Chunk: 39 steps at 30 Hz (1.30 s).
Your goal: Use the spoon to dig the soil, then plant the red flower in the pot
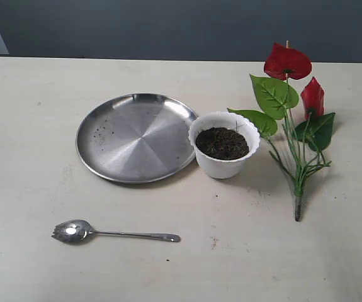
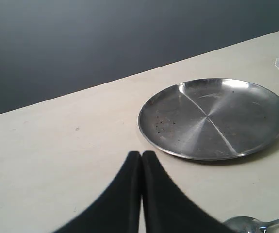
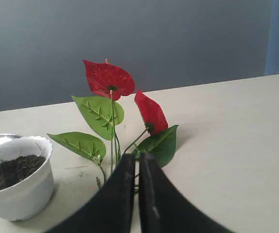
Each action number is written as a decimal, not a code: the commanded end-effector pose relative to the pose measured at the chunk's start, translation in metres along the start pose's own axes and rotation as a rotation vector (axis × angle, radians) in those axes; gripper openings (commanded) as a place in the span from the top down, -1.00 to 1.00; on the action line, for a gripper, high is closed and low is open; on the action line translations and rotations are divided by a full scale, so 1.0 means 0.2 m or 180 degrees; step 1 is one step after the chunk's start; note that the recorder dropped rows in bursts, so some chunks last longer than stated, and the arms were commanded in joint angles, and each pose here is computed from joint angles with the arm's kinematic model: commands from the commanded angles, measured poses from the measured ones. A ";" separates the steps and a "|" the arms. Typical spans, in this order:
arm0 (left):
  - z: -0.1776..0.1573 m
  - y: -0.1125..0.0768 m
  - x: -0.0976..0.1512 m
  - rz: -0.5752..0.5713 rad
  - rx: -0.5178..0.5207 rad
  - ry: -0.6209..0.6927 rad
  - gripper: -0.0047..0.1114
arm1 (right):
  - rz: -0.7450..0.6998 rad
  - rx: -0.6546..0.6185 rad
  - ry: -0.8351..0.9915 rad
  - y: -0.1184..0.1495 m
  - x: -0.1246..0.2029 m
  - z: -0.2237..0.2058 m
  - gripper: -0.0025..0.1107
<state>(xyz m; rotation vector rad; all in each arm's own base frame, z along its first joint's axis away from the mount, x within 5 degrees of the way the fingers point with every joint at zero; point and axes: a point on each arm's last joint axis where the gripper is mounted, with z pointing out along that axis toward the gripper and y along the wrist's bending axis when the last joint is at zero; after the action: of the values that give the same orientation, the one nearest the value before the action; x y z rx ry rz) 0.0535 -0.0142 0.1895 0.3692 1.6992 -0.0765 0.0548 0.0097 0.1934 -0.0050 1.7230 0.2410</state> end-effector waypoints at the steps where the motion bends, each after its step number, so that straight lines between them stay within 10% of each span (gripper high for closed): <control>1: 0.00 0.00 -0.01 -0.0027 0.0016 -0.0056 0.91 | -0.0029 -0.0013 -0.0013 0.00 0.01 0.00 0.88; 5: 0.00 0.00 -0.01 -0.0027 0.0016 -0.0056 0.91 | -0.0182 -0.0014 -0.0321 0.00 -0.04 0.00 0.88; 14: 0.00 0.00 -0.01 -0.0027 0.0016 -0.0056 0.91 | 0.2156 -0.0300 -0.1081 -0.01 -0.15 -0.03 0.88; 39: 0.00 0.00 -0.01 -0.0027 0.0016 -0.0056 0.91 | 0.2239 -0.0311 -0.1045 -0.01 -0.14 -0.02 0.88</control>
<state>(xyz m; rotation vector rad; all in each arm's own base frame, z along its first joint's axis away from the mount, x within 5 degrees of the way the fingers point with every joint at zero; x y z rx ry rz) 0.0535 -0.0142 0.1895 0.3692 1.6992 -0.0765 0.0556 0.0041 0.2198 0.5472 1.3577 0.8012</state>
